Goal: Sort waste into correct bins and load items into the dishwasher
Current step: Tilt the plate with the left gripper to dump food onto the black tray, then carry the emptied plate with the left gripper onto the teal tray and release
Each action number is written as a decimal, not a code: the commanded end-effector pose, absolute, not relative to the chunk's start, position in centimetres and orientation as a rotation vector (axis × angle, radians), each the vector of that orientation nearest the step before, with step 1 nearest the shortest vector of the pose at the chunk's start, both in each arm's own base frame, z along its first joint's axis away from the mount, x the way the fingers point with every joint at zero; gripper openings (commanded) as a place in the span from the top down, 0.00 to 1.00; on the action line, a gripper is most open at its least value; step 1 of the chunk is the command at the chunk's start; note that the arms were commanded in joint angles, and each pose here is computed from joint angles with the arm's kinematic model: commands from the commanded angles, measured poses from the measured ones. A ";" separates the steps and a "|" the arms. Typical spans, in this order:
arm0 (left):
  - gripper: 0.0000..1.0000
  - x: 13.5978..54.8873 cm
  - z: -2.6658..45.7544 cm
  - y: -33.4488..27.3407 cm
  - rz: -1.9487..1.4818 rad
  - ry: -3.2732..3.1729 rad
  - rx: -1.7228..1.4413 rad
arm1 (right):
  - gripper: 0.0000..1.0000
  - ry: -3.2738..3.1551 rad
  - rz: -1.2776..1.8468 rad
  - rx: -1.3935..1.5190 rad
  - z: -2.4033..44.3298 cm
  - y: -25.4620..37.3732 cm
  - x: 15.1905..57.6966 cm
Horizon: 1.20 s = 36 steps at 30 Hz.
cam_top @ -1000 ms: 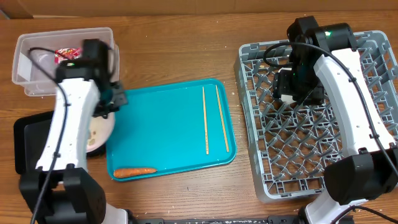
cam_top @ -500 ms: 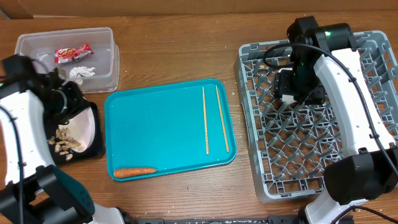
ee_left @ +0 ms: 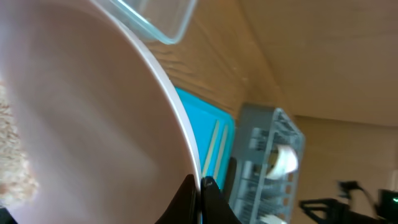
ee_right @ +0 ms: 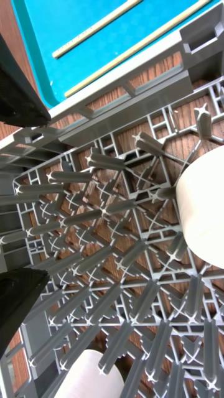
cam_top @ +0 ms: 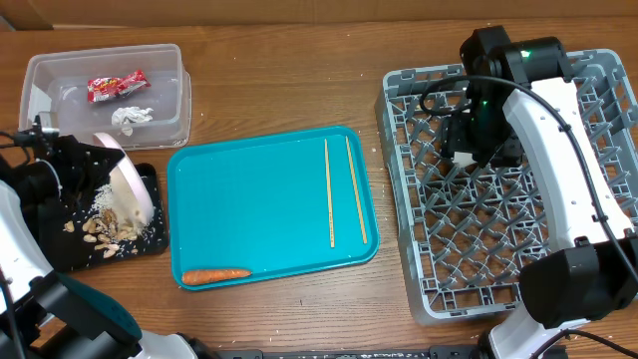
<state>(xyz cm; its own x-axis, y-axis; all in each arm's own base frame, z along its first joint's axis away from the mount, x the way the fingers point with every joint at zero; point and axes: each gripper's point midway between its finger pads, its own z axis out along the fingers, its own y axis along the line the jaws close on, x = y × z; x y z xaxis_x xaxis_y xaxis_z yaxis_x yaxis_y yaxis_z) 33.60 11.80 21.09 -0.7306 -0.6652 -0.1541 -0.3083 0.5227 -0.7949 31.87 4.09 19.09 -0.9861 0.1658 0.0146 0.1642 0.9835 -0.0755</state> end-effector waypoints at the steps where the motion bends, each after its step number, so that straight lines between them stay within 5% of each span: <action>1: 0.96 34.0 23.8 12.2 -1.179 2.196 -0.725 | 0.25 -3.124 0.138 -0.258 19.5 3.8 32.0; 16: 0.96 33.1 25.2 14.5 -1.181 2.074 -0.666 | 0.25 -3.124 0.138 -0.257 19.5 3.7 32.0; 20: 0.96 32.1 21.6 16.2 -1.020 2.235 -0.966 | 0.25 -3.129 0.137 -0.258 19.5 3.8 32.1; 36: 0.96 32.9 24.9 10.8 -1.257 2.166 -0.635 | 0.25 -3.126 0.155 -0.258 19.5 3.5 32.0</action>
